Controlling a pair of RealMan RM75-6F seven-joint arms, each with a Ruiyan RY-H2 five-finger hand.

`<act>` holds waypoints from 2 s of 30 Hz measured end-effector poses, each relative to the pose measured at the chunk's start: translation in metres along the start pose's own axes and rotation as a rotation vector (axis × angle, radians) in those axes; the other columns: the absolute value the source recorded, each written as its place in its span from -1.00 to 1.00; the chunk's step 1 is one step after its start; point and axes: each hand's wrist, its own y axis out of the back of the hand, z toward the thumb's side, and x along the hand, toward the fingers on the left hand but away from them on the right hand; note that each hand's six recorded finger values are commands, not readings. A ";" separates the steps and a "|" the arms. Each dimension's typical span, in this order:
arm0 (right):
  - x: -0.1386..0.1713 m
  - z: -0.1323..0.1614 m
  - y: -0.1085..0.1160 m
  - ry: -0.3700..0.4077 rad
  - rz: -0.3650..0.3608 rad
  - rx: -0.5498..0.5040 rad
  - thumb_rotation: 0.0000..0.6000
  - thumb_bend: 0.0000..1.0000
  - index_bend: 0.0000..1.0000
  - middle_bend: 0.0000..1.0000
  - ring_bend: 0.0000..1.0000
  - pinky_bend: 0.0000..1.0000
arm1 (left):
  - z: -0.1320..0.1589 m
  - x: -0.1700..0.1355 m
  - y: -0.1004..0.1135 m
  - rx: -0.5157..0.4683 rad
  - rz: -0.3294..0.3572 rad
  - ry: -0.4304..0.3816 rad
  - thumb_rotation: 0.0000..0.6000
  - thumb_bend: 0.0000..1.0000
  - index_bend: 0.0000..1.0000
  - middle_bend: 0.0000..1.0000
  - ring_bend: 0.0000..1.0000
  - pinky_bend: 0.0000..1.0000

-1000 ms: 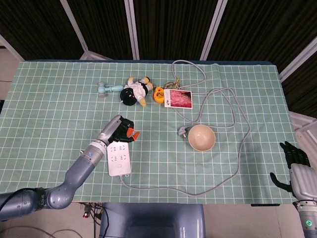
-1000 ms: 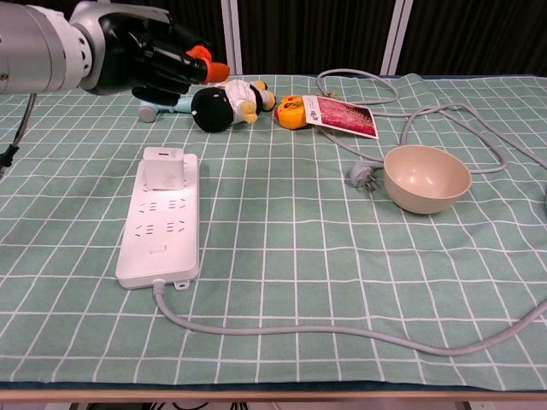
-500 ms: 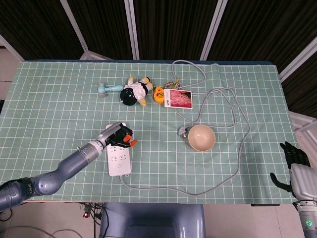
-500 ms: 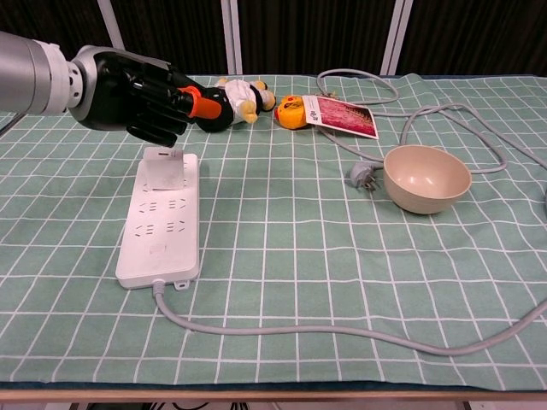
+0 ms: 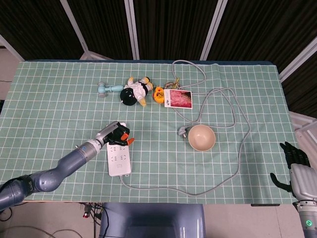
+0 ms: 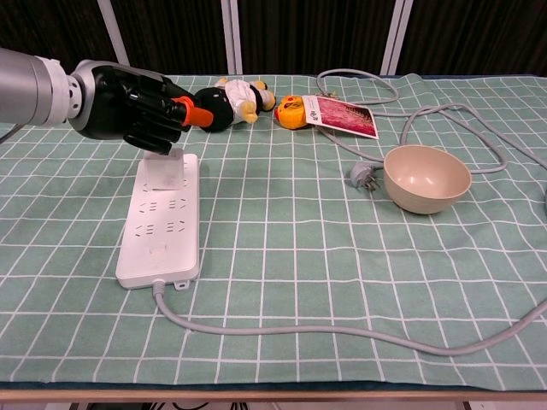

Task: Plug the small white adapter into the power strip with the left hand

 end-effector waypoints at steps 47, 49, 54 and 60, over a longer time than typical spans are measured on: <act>0.001 0.000 -0.001 -0.003 -0.002 0.014 1.00 -0.23 -1.00 -1.00 -1.00 -1.00 | -0.037 0.007 0.014 -0.061 0.003 0.055 1.00 -0.30 0.75 1.00 1.00 1.00; 0.001 0.000 -0.001 -0.004 -0.002 0.014 1.00 -0.23 -1.00 -1.00 -1.00 -1.00 | -0.037 0.007 0.014 -0.061 0.002 0.055 1.00 -0.30 0.75 1.00 1.00 1.00; 0.001 0.000 -0.001 -0.004 -0.002 0.013 1.00 -0.23 -1.00 -1.00 -1.00 -1.00 | -0.038 0.009 0.012 -0.058 -0.003 0.055 1.00 -0.30 0.75 1.00 1.00 1.00; 0.001 0.000 -0.001 -0.004 -0.001 0.010 1.00 -0.23 -1.00 -1.00 -1.00 -1.00 | -0.039 0.009 0.014 -0.061 0.004 0.057 1.00 -0.30 0.75 1.00 1.00 1.00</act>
